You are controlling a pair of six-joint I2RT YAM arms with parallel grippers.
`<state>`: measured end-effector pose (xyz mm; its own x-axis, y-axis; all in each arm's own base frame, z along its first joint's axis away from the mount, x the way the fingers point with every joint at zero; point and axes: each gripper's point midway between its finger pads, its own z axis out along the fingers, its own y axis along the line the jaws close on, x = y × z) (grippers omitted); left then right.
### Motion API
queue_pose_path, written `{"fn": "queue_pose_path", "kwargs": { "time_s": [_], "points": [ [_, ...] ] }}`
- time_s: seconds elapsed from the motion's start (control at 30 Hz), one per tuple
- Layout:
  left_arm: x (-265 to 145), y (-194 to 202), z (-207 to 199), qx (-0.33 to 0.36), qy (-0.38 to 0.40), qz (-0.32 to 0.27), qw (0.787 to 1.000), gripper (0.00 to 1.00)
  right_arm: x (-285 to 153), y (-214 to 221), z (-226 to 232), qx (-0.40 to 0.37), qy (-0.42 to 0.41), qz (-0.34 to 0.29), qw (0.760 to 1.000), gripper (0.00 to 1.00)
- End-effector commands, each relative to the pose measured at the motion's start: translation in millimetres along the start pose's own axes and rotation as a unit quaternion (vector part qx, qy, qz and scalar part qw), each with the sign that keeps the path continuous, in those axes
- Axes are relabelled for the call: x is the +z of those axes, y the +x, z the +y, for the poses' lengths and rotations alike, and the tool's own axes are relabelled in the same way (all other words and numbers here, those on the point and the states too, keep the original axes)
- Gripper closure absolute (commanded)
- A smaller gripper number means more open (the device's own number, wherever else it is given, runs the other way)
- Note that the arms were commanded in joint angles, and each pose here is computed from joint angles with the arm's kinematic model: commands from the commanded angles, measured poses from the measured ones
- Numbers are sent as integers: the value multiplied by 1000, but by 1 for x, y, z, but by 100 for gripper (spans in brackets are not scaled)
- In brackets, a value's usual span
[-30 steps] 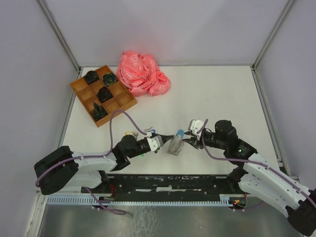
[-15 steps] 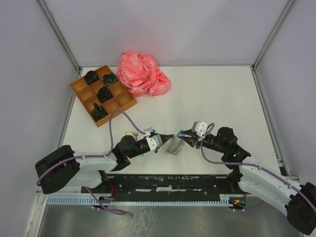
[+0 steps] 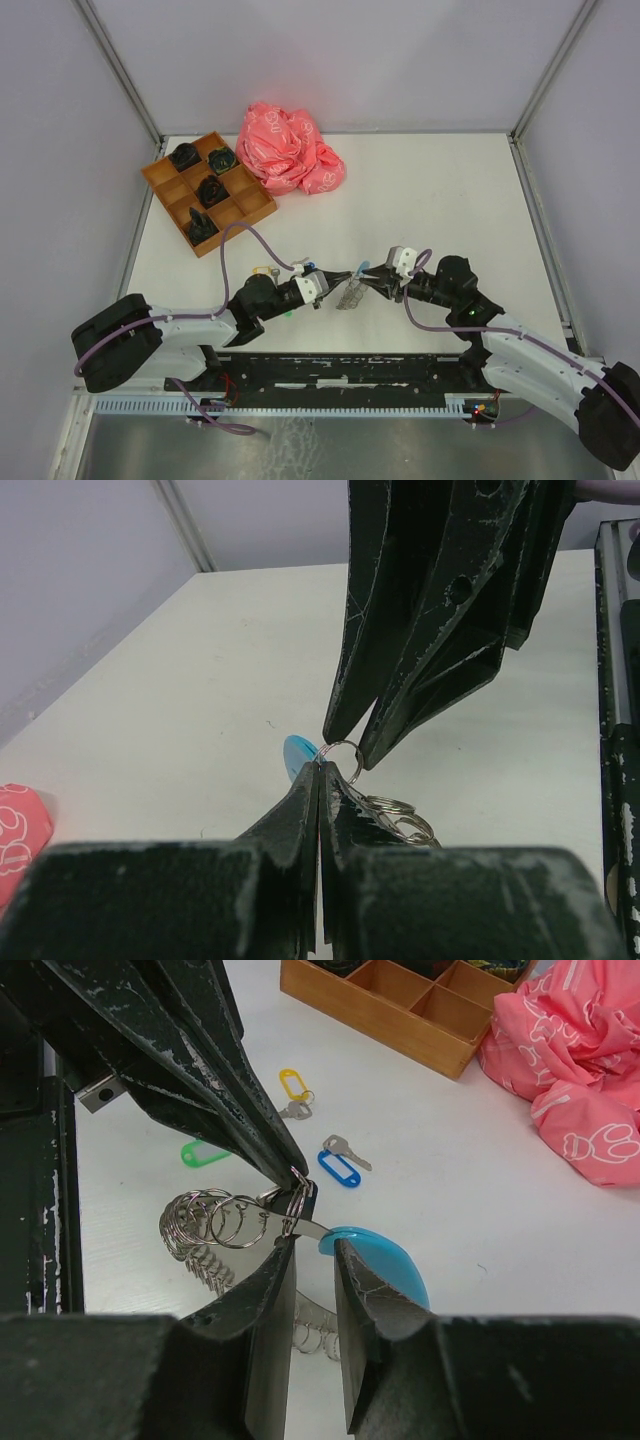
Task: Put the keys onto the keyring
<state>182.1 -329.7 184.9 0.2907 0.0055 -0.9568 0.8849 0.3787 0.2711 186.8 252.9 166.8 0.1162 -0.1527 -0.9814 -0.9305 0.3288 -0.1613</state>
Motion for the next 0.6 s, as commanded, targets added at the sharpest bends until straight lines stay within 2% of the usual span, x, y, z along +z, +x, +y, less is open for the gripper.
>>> {"fn": "queue_pose_path", "kwargs": {
  "time_s": [0.0, 0.33, 0.57],
  "points": [
    [2, -23, 3, -11, -9, -48, 999, 97, 3, -13, -1, -4, -8, -14, 1000, 70],
    [2, -23, 3, -13, -10, -49, 999, 97, 7, -15, 8, 21, -36, -18, 999, 70],
    [1, -23, 2, -16, -7, -50, 999, 97, 9, -22, -5, 20, -1, -35, 999, 74]
  ]
}}
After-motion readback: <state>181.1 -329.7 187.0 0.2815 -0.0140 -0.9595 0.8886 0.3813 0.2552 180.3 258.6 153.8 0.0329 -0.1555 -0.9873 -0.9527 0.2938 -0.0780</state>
